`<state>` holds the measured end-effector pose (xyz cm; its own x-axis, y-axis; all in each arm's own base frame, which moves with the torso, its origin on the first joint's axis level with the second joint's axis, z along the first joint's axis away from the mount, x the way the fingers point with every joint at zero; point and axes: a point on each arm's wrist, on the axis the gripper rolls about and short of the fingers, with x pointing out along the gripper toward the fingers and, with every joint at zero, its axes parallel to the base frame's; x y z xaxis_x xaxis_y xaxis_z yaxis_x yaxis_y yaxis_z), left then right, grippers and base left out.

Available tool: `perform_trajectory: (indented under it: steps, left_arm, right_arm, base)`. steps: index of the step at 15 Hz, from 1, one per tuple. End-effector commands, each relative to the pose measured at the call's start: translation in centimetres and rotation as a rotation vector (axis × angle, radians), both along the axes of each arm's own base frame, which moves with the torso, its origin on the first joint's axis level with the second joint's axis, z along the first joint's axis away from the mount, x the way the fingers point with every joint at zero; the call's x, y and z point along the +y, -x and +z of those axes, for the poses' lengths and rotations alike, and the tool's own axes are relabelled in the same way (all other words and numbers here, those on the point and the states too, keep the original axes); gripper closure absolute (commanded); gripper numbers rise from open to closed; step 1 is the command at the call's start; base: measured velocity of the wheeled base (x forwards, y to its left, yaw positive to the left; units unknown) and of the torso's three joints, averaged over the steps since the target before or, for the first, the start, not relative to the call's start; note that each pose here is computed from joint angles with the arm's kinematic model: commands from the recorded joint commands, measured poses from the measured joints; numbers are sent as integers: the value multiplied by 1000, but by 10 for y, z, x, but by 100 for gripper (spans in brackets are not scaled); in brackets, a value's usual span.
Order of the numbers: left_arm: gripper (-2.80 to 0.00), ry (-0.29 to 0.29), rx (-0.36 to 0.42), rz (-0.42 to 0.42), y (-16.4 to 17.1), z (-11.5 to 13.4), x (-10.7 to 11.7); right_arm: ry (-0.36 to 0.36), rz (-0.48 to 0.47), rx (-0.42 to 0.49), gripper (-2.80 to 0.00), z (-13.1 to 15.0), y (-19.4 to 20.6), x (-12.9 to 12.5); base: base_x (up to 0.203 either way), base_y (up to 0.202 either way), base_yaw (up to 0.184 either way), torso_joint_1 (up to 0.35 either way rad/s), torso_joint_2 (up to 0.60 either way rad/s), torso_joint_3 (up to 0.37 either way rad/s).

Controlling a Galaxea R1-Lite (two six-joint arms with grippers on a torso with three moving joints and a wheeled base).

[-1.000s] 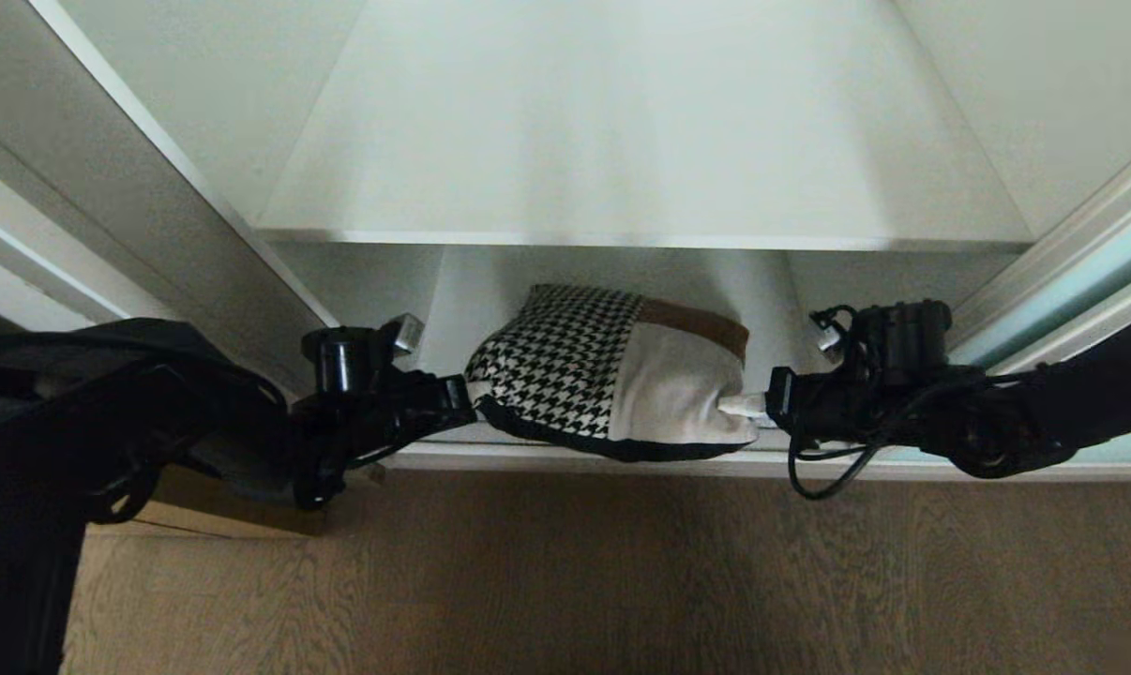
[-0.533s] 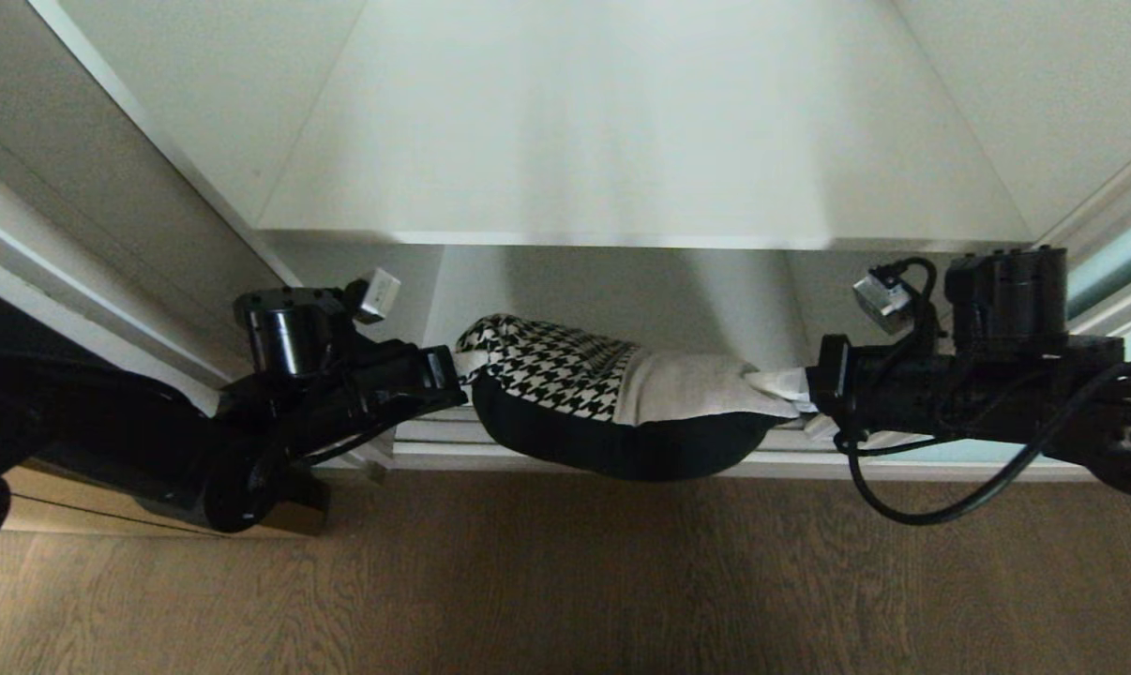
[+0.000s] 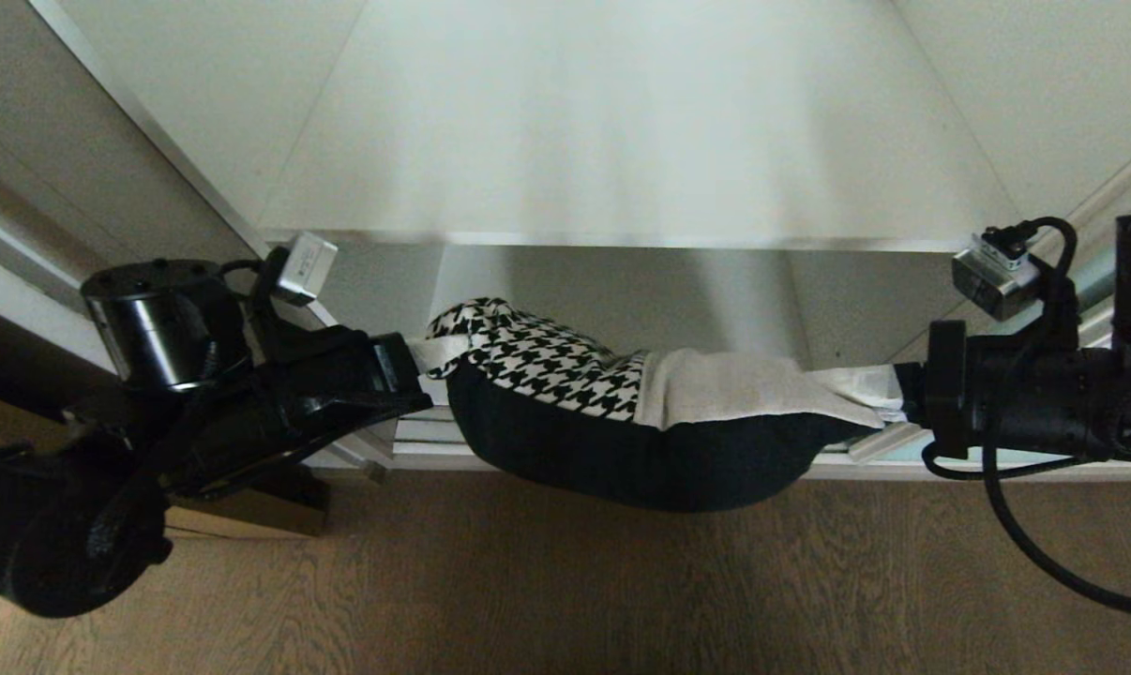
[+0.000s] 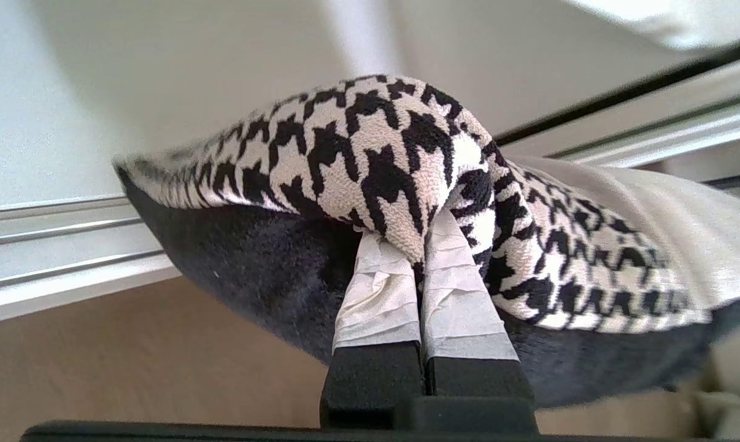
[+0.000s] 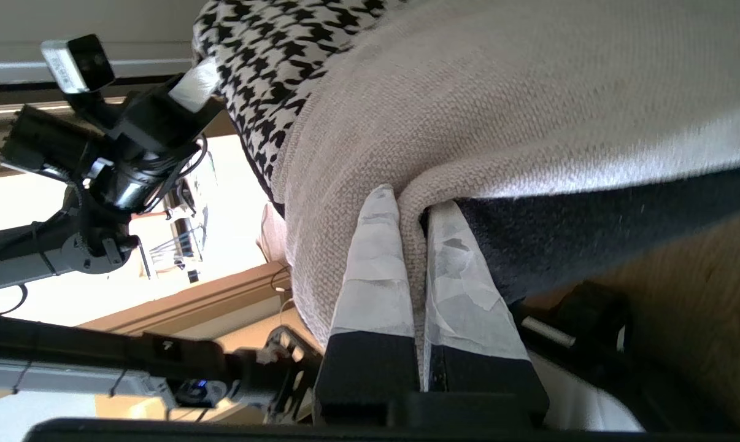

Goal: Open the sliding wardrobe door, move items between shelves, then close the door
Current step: Place the pillow on the higher shelf

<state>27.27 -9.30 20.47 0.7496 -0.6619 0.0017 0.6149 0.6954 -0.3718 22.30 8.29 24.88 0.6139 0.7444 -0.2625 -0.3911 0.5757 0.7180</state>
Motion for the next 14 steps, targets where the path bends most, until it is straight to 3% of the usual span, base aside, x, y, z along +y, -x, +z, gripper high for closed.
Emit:
perform_trajectory:
  steps: [1, 5, 9, 12, 14]
  left_arm:
    - [0, 42, -70, -9, 31, 28, 7]
    - [0, 107, -87, 18, 57, 51, 16]
    - [0, 101, -62, -3, 86, 54, 21]
    - [0, 90, -21, -46, 103, 47, 19]
    - [0, 81, 6, -78, 109, 41, 14]
  right_arm:
    - [-41, -13, -63, 0, 22, 32, -9]
    - [-119, -41, -48, 0, 38, 63, -19]
    - [-181, -58, 14, 0, 46, 72, -22]
    - [-179, -61, 30, 0, 52, 90, -27]
    - [-162, -60, 81, 0, 47, 97, -29]
  base:
    - [0, 0, 0, 0, 0, 0]
    - [0, 0, 0, 0, 0, 0]
    - [0, 0, 0, 0, 0, 0]
    - [-21, 0, 1, 1, 2, -1]
    - [-169, 0, 2, 5, 2, 3]
